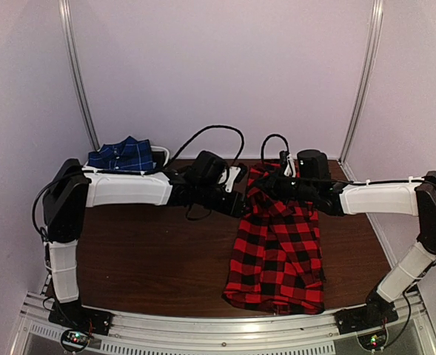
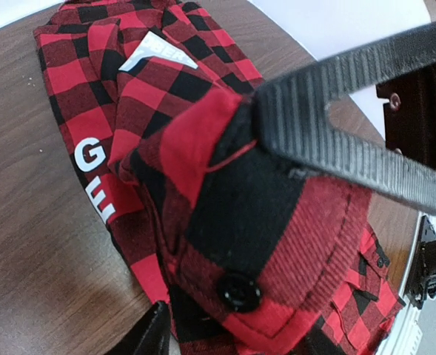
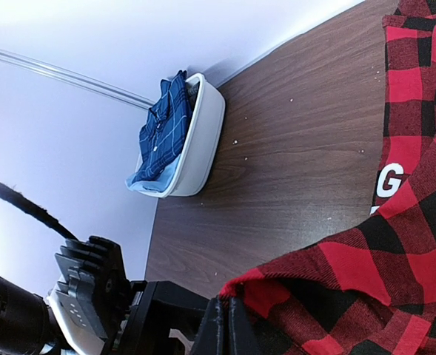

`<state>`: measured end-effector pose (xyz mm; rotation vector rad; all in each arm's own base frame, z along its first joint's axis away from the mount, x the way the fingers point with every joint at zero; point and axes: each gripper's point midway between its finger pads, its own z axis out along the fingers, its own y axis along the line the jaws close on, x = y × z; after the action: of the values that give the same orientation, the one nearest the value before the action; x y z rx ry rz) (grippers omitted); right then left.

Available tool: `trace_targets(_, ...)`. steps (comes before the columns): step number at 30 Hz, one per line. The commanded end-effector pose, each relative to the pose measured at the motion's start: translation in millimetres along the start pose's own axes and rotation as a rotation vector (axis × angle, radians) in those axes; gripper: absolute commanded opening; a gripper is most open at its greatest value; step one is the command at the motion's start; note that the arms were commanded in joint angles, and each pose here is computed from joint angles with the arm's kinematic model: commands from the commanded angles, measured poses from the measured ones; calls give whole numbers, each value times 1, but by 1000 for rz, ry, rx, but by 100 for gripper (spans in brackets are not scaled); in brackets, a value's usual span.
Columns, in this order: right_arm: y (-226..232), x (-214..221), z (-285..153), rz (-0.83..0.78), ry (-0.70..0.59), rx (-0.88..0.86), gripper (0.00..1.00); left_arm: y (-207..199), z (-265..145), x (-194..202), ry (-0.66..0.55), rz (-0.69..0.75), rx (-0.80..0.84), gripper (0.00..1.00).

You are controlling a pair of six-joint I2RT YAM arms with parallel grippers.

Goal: Fold and stack the long sleeve shirts
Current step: Pass from the right arm to the left

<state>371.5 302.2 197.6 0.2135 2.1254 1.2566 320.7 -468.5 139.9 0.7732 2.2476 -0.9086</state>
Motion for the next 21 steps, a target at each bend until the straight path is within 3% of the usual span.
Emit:
trace_targets(1, 13, -9, -5, 1, -27, -49, 0, 3, 3, -30, -82, 49, -60, 52)
trace_targets(9, 3, -4, -11, -6, -27, -17, 0, 3, 9, -50, -110, 142, -132, 46)
trace_targets(12, 0, -4, -14, -15, -33, 1, 0, 0, 13, -51, -107, 171, -115, 37)
trace_targets(15, -1, -5, -17, -28, -41, 13, 2, -2, 15, -51, -102, 193, -109, 19)
trace_targets(18, -5, -9, -22, -61, -54, 51, 10, -9, 12, -57, -109, 231, -99, 3)
trace_targets(21, -16, -18, -33, -97, -86, 115, 31, -16, 6, -68, -117, 273, -89, 0)
